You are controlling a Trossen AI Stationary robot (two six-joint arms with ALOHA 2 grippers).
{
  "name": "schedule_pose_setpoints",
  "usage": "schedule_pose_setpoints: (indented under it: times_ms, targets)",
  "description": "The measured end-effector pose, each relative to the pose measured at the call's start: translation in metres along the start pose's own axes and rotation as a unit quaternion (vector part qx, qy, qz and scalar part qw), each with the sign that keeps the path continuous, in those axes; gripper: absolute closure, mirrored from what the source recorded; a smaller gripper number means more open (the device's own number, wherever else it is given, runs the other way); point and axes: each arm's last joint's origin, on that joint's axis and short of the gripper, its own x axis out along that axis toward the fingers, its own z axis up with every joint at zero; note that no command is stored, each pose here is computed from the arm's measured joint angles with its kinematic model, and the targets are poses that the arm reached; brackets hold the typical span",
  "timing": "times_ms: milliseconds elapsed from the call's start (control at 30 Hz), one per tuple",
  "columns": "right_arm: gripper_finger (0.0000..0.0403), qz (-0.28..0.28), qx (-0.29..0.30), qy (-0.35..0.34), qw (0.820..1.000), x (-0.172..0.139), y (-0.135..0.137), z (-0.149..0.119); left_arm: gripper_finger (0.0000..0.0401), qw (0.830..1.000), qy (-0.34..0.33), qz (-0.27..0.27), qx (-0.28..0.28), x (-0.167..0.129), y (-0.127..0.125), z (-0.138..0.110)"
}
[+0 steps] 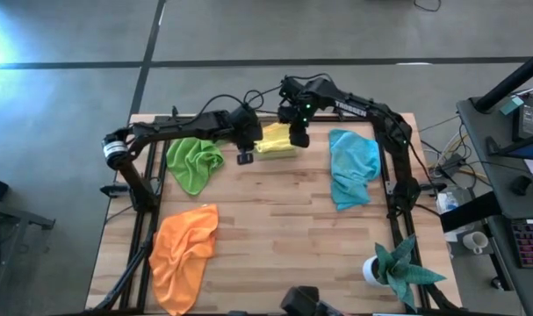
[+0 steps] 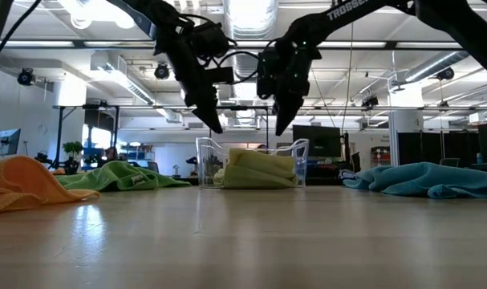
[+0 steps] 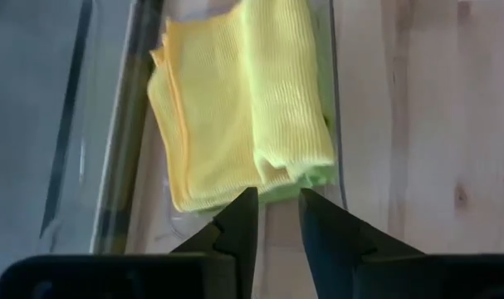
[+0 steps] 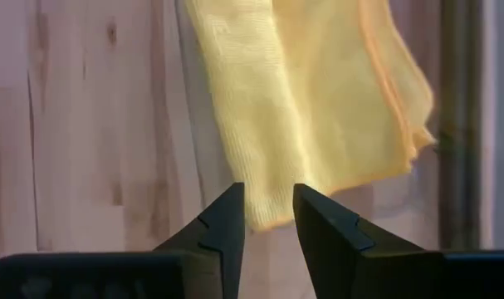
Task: Fold microfiber towels
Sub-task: Adjust the transparent bin on the table
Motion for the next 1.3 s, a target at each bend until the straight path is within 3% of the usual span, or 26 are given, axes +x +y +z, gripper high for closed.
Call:
schedule_pose_setpoints:
  times_ms: [400, 600, 800, 900, 1033, 1300]
  targets:
    - [0.0317, -0.049, 0.038, -0.065, 0.996, -0.066, -0.001, -0.016, 0.0326, 0.998, 0.04, -0.013, -0.035, 0.002, -0.003, -0.008]
    - [0.0327, -0.071, 0.096, -0.076, 0.99, -0.084, -0.017, -0.033, 0.0326, 0.995, 0.078, -0.028, -0.049, 0.002, -0.009, -0.019]
    - [0.0334, -0.072, 0.172, -0.072, 0.98, -0.084, -0.036, -0.047, 0.0326, 0.994, 0.088, -0.032, -0.052, 0.012, -0.015, -0.03]
    - [0.0335, -0.067, 0.197, -0.063, 0.976, -0.076, -0.044, -0.05, 0.0326, 0.995, 0.09, -0.003, -0.046, 0.017, -0.014, -0.032]
    - [0.0335, -0.056, 0.208, -0.047, 0.975, -0.061, -0.05, -0.05, 0.0326, 0.995, 0.08, 0.057, -0.02, 0.015, -0.007, -0.026]
    - [0.0335, -0.042, 0.208, -0.03, 0.977, -0.044, -0.057, -0.051, 0.0326, 0.995, 0.066, 0.071, -0.023, -0.015, 0.0, -0.014]
